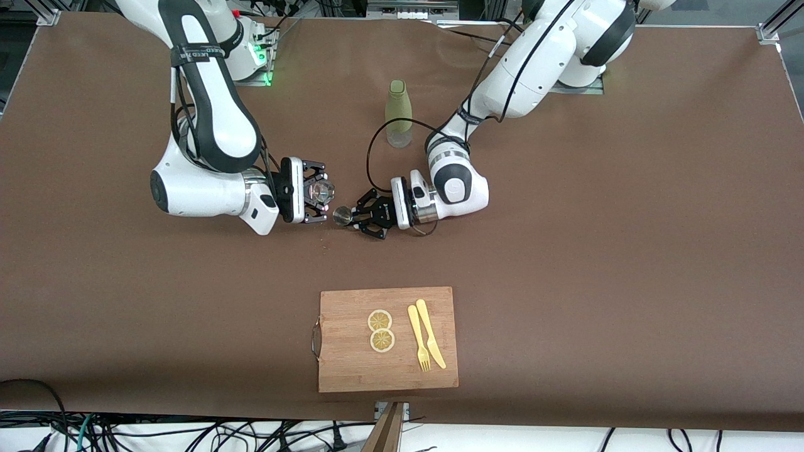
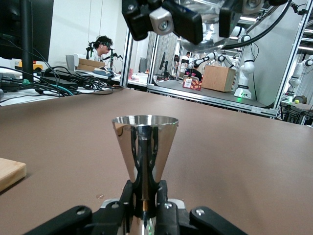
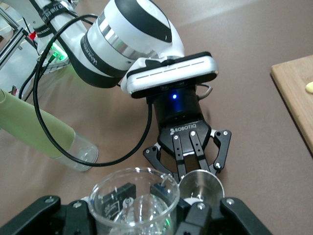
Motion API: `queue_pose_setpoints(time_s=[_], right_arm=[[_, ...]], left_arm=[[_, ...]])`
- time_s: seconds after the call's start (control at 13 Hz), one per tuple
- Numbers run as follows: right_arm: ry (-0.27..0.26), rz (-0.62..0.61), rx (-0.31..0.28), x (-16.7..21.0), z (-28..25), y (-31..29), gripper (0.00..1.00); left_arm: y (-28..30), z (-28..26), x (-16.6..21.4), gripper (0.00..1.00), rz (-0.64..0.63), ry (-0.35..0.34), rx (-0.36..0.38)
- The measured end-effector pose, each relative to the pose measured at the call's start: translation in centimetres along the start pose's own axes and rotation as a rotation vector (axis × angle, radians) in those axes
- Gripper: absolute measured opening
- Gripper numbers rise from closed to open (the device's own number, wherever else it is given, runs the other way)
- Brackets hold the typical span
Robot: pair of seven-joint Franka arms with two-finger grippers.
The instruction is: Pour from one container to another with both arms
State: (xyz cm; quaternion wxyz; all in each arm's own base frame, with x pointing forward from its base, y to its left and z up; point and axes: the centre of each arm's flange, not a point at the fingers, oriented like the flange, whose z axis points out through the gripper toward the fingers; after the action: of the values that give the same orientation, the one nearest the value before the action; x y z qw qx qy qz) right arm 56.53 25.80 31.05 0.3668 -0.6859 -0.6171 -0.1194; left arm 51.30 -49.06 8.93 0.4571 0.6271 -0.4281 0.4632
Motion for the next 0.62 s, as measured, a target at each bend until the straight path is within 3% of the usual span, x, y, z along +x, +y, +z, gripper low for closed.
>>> queue_pose_setpoints(time_s=[0.62], right_arm=[[-0.048, 0.051, 0.010, 0.42, 0.90, -0.46, 0.22]], left_arm=[[-0.06, 0.06, 0.17, 0.21, 0.002, 0.003, 0.001]])
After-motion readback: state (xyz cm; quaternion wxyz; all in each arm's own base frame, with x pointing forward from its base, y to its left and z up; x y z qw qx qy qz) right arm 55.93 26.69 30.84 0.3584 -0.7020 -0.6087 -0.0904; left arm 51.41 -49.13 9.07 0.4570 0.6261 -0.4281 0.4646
